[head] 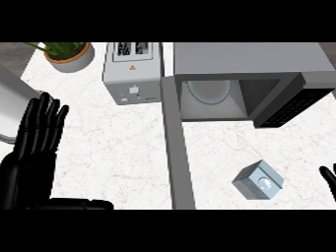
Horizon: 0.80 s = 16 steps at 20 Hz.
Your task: Pick up the milk, place it into the microwave and close the microwave
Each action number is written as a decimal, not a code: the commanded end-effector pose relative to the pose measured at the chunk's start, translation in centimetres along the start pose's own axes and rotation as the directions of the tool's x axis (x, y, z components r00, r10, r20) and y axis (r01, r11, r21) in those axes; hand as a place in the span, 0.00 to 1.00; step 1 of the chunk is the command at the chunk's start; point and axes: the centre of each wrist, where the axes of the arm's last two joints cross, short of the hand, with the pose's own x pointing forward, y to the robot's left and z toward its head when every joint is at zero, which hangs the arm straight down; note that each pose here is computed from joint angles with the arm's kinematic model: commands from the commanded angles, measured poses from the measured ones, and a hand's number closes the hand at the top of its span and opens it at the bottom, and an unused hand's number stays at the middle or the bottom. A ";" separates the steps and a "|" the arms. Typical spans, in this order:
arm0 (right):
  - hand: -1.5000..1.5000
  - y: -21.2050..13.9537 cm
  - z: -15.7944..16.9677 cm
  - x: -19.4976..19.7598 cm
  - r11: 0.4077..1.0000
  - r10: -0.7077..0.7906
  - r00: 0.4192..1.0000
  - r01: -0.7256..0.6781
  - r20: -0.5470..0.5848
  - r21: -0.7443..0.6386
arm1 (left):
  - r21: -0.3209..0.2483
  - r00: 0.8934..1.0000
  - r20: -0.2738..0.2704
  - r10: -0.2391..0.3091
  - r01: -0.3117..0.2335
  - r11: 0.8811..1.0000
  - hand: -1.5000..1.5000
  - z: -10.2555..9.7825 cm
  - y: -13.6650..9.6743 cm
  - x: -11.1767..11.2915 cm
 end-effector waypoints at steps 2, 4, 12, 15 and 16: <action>0.00 0.3 4.2 0.6 1.000 -0.021 0.999 0.021 -0.044 0.003 | 0.016 1.000 -0.019 0.019 -0.018 1.000 0.00 1.7 -3.0 -1.0; 0.00 -0.8 5.6 -1.6 1.000 -0.020 0.997 0.020 -0.074 -0.003 | 0.028 1.000 -0.022 0.004 -0.003 1.000 0.00 2.9 -3.6 -2.2; 0.00 -2.3 9.4 -5.2 0.999 0.010 0.997 -0.013 -0.076 -0.046 | 0.012 1.000 -0.008 0.030 -0.030 0.999 0.00 4.6 -7.2 -3.7; 0.00 -1.4 8.8 -8.7 0.999 0.050 0.993 -0.051 -0.107 -0.009 | 0.013 1.000 0.005 0.026 -0.026 1.000 0.00 5.6 -7.9 -4.1; 0.00 -0.7 7.7 -7.9 0.997 0.072 0.994 -0.075 -0.082 -0.035 | 0.013 0.999 -0.029 0.021 -0.020 1.000 0.00 6.5 -6.8 -4.1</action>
